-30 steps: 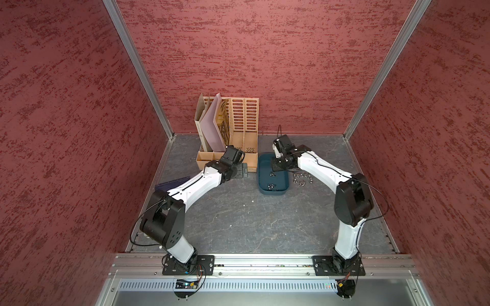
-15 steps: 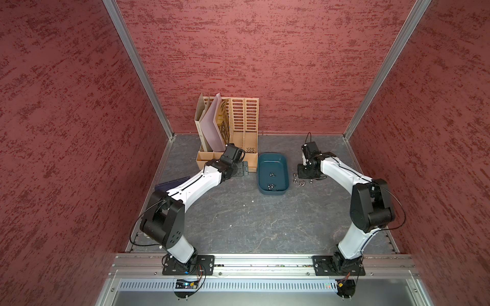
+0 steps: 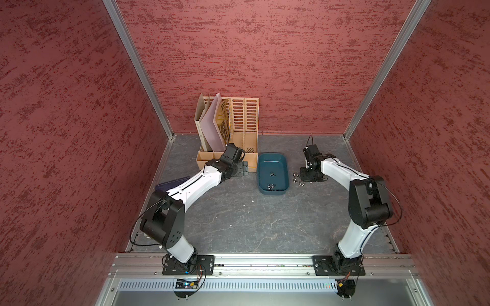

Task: Take out the wing nut from the storage box
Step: Place the wing nut at the center of the board, then pick up the wing nut from the storage box.

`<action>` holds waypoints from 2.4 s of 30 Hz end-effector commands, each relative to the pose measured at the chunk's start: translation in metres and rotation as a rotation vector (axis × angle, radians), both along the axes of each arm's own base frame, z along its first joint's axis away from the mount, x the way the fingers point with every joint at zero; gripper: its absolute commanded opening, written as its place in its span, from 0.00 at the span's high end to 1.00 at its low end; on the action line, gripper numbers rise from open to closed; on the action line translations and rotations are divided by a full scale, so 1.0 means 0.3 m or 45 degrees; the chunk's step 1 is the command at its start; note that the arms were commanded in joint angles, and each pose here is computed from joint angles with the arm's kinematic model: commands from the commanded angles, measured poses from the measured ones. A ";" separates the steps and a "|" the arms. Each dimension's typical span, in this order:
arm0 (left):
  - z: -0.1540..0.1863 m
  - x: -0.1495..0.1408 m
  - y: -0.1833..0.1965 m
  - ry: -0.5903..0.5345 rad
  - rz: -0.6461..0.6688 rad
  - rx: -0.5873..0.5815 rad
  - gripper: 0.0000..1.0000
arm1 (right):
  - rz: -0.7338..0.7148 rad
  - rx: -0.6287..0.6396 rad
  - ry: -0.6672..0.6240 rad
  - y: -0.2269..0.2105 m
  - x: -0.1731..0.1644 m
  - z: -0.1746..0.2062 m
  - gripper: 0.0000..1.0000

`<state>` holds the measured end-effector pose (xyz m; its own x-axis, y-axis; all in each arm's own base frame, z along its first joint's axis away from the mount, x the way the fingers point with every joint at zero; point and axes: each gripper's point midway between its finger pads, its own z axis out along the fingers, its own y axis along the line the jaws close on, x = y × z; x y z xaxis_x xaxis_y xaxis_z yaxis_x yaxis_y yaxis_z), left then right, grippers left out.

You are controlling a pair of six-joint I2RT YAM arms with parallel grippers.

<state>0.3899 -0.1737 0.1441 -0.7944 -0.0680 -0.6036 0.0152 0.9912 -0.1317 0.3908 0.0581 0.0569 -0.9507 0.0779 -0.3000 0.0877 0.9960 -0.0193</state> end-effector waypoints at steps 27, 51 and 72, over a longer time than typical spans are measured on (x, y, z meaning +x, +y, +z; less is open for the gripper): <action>-0.001 -0.004 0.008 -0.003 0.003 0.019 0.00 | -0.036 -0.073 0.067 -0.058 0.011 -0.121 0.91; 0.006 0.008 -0.007 -0.010 -0.009 0.001 0.00 | 0.198 0.056 -0.183 0.216 0.062 0.230 0.74; 0.016 -0.001 0.013 -0.018 0.002 0.012 0.00 | 0.491 0.049 -0.104 0.614 0.163 0.058 0.70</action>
<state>0.3900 -0.1735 0.1441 -0.7943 -0.0683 -0.6036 0.0149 0.9912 -0.1317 0.4360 0.2417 0.0715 -0.8895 -0.2527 -0.3807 -0.2844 0.9583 0.0284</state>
